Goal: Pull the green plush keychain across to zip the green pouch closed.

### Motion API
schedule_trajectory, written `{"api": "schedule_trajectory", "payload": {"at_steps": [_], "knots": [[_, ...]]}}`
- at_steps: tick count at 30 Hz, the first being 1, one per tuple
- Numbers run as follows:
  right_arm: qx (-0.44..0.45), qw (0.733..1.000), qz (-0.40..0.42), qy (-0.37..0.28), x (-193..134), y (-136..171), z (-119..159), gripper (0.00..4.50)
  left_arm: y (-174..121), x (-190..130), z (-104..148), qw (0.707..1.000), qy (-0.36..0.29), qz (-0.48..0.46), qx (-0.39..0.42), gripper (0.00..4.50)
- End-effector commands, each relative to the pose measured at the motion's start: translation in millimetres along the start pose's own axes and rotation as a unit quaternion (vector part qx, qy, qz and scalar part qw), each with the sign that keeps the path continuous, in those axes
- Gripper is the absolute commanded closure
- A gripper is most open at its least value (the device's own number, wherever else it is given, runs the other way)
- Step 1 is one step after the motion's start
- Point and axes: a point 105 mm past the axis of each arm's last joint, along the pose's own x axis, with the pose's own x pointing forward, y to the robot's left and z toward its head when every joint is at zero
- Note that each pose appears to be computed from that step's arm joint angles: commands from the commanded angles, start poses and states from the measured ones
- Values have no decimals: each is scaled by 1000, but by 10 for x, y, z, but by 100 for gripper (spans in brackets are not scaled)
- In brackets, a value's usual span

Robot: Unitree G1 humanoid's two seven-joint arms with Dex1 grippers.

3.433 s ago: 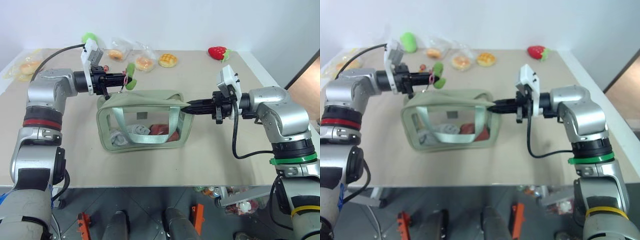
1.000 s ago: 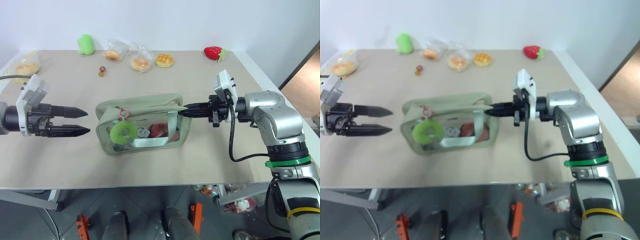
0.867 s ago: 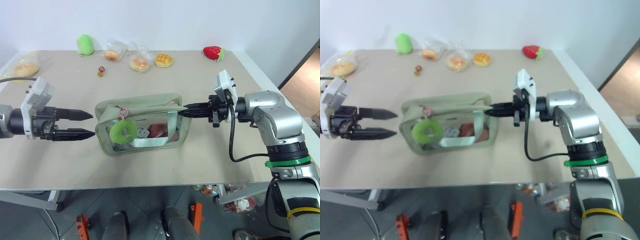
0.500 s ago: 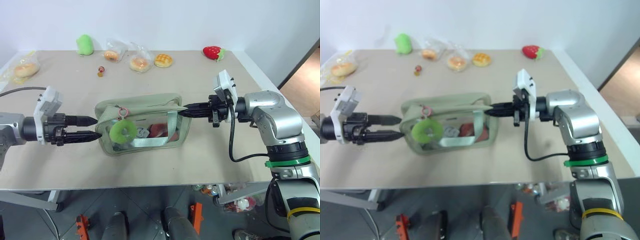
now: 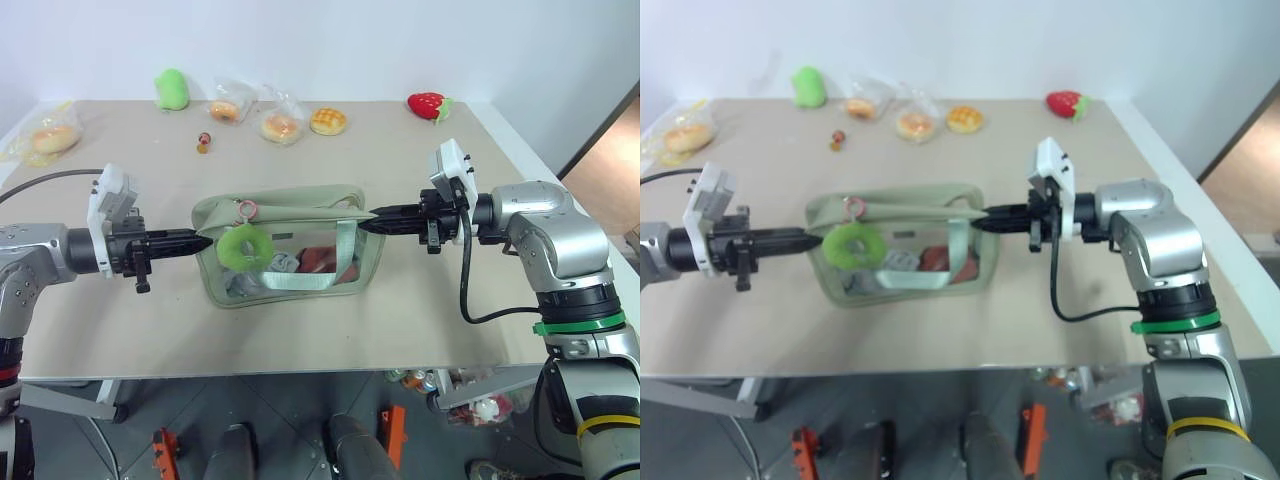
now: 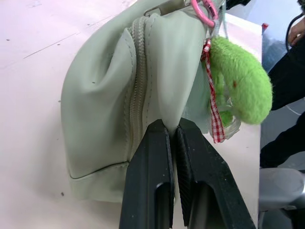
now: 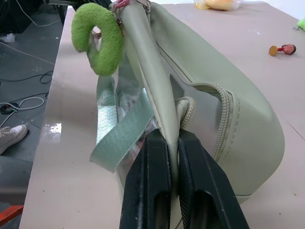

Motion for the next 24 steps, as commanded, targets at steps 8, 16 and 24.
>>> {"api": "schedule_trajectory", "payload": {"at_steps": [8,16,24], "knots": [[-19,997,0,-75,-163,45,383,253,82,102,249,998,-26,11,47,450],[-31,985,-34,-167,-476,-27,840,49,61,190,238,998,-26,0,52,450],[5,978,70,-198,-163,397,1187,49,40,222,226,998,-32,-5,49,450]]}}
